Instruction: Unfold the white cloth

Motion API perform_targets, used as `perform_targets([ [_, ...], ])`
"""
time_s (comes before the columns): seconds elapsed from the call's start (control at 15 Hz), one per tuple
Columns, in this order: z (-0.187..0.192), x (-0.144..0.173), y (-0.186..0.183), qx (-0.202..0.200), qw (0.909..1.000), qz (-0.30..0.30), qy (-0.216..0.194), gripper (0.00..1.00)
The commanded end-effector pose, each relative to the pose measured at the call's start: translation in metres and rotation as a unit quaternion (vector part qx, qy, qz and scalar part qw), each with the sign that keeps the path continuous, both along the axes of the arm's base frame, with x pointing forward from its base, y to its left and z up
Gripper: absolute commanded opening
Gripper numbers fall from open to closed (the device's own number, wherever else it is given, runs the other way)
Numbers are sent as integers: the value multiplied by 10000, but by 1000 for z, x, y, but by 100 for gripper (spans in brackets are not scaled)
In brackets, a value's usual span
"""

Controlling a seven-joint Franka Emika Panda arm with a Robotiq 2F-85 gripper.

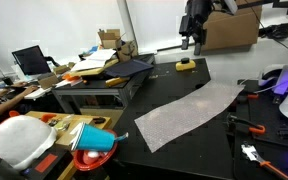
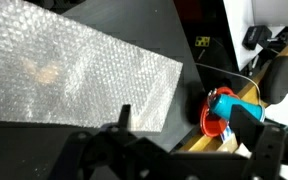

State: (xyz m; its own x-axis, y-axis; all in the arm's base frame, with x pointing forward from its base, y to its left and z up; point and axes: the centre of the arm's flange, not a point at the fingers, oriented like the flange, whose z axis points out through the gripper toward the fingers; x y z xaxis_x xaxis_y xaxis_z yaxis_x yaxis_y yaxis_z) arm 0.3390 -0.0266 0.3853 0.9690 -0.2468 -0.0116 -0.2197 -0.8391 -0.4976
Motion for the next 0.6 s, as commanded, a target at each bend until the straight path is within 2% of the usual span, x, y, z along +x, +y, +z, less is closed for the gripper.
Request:
perform_targets([
  [0.0, -33, 6, 57, -543, 9961, 302, 632, 100],
  [0.27, -72, 14, 83, -1359, 9812, 616, 1223, 100],
  [0.53, -115, 15, 75, -2219, 9576, 856, 1627, 100],
])
